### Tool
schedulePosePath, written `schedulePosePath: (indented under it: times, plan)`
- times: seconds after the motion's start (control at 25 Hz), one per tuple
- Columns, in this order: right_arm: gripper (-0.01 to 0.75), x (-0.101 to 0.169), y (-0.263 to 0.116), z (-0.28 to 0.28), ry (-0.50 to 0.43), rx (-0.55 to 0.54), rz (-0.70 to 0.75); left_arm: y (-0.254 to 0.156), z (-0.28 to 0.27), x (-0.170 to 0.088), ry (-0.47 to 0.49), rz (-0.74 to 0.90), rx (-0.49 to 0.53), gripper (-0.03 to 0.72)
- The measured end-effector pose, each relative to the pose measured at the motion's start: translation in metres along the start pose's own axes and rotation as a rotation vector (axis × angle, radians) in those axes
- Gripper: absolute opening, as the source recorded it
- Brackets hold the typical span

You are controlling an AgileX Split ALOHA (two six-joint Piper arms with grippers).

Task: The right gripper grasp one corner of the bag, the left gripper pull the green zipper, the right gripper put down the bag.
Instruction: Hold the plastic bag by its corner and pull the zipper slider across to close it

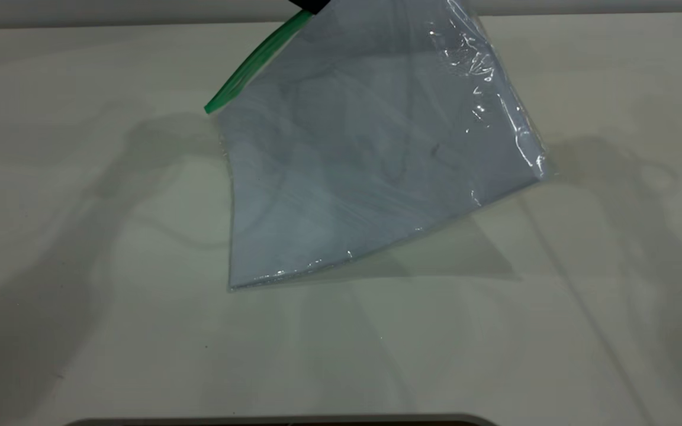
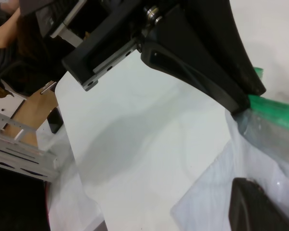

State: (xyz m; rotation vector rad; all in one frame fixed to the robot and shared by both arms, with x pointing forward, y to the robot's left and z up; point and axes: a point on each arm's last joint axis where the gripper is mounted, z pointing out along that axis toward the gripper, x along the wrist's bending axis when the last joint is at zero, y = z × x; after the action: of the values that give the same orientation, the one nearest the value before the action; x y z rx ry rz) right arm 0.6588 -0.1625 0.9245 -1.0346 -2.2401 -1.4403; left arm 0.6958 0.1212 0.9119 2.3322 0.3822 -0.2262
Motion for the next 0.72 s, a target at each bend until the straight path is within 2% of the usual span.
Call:
schedulePosePath:
  times: [0.4, 0.72]
  plan:
    - [0.033, 0.001, 0.005, 0.0, 0.007, -0.056, 0.0, -0.023, -0.012, 0.017, 0.025, -0.044, 0.023, 0.076]
    - [0.033, 0.0, 0.005, 0.0, 0.002, -0.059, -0.006, -0.054, -0.004, 0.03, 0.033, -0.092, 0.123, 0.081]
